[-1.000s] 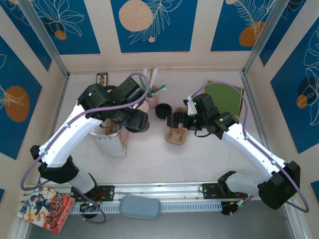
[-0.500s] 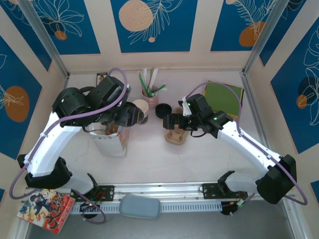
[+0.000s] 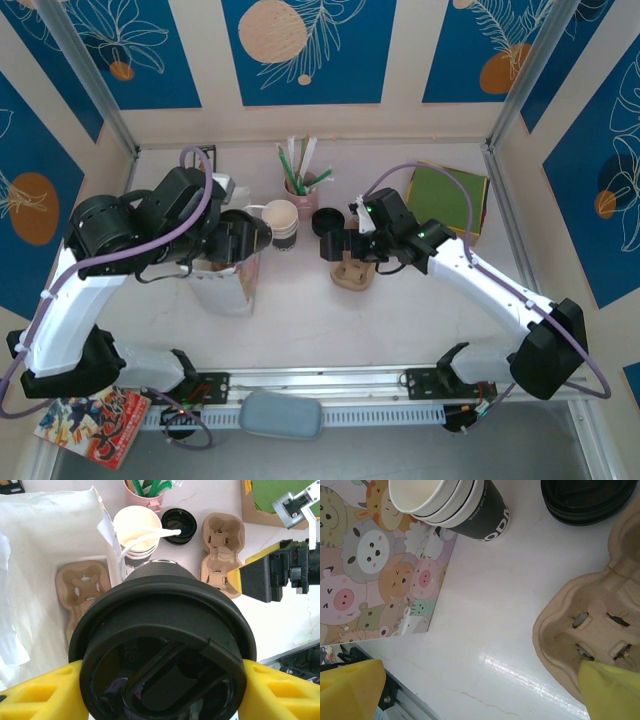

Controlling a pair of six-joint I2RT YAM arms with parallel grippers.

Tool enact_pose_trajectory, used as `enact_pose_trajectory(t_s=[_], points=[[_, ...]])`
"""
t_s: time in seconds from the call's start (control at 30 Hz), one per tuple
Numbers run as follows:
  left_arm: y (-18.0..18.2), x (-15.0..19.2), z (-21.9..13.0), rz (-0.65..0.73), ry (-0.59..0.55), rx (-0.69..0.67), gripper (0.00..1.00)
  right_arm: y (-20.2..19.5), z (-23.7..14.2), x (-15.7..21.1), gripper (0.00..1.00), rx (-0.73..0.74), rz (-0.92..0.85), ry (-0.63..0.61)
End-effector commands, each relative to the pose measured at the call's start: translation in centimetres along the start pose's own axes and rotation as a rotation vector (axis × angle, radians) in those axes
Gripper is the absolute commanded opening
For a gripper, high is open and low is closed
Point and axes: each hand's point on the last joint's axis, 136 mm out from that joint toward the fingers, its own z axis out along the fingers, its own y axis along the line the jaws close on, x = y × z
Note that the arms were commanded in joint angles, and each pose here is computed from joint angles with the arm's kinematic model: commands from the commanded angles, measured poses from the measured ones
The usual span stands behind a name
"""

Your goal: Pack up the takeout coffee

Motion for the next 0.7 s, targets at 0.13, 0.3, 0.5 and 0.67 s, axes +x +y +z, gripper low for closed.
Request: enact_pose_trajectory(t_s=[0.13, 0.3, 0.5, 0.67], points=[[3.5, 4.2, -1.0, 0.007, 0.126, -0.099, 0.61, 1.1, -0.1, -0.7, 0.99, -0.006, -0.029, -0.020], [4.5, 4.2, -1.8, -0.016, 0.086, -0.108, 0.61, 1.4, 0.1, -0.5, 0.99, -0.008, -0.034, -0.014], [4.6, 3.7, -2.1, -0.010, 0.065, -0.114, 0.61, 1.7, 0.3, -0.2, 0.99, -0.003, -0.039, -0.009], [5.5, 3.6, -2.5, -0.019, 0.034, -0.138, 0.60, 1.6, 0.1, 0.0, 0.99, 0.007, -0.041, -0.010]])
